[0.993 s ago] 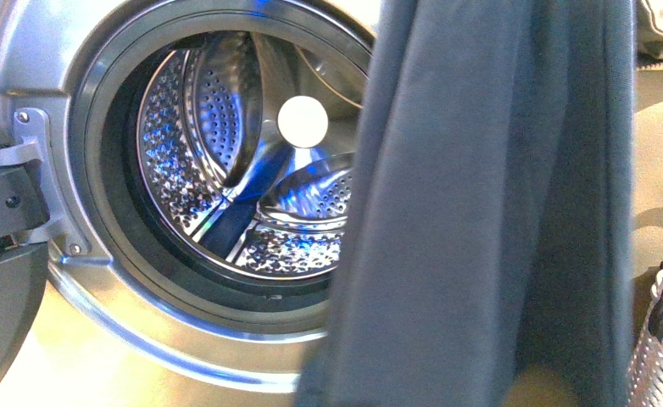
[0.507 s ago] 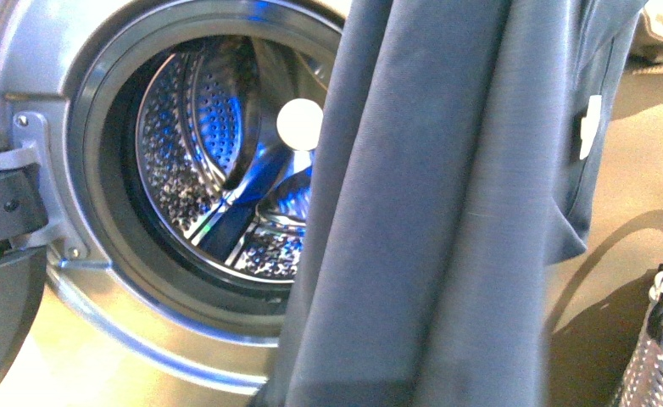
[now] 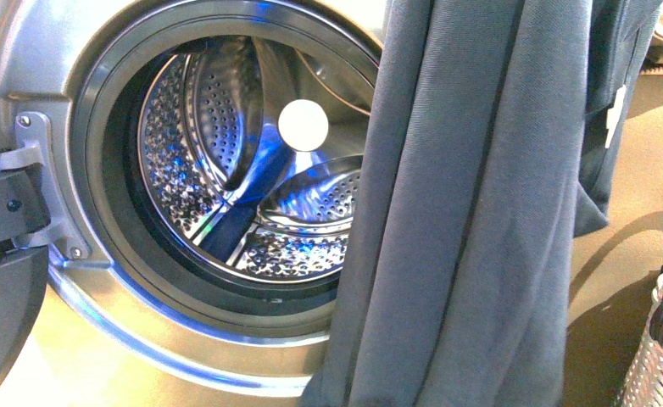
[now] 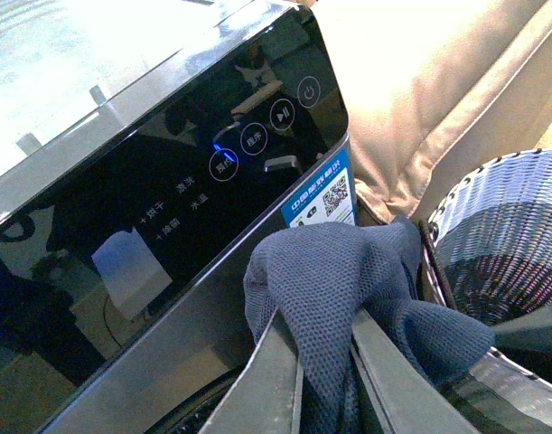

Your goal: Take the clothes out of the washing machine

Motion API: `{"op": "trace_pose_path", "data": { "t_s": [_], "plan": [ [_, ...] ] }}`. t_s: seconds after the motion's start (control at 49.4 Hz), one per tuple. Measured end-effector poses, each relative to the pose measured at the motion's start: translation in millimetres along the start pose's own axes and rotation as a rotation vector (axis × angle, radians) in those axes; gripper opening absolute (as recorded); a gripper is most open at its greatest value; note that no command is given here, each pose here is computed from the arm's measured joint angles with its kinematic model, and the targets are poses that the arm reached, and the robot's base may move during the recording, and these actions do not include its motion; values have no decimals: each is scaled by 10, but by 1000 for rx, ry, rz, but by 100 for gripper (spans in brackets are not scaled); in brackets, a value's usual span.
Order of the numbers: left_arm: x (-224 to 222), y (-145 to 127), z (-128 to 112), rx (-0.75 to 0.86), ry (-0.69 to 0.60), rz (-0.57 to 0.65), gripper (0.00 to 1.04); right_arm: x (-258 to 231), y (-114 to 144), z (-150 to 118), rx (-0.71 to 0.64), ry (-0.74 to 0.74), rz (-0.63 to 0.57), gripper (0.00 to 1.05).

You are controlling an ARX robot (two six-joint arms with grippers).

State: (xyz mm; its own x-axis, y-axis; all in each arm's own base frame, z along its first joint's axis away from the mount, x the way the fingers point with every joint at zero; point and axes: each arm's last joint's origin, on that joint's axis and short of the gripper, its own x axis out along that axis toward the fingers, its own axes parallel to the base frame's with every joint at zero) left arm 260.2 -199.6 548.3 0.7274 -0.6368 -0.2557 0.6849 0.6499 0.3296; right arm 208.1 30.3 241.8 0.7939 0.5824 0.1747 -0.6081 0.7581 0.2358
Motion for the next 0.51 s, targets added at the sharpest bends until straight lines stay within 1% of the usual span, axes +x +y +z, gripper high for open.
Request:
{"op": "trace_pose_path", "data": {
  "t_s": [0.162, 0.344, 0.507],
  "plan": [
    [0, -1, 0, 0, 0, 0, 7, 166, -166, -128, 15, 52, -6, 97],
    [0, -2, 1, 0, 0, -1, 7, 359, -271, -266, 28, 90, 72, 97],
    [0, -2, 1, 0, 0, -1, 7, 599, -265, -282, 47, 78, 162, 97]
  ]
}}
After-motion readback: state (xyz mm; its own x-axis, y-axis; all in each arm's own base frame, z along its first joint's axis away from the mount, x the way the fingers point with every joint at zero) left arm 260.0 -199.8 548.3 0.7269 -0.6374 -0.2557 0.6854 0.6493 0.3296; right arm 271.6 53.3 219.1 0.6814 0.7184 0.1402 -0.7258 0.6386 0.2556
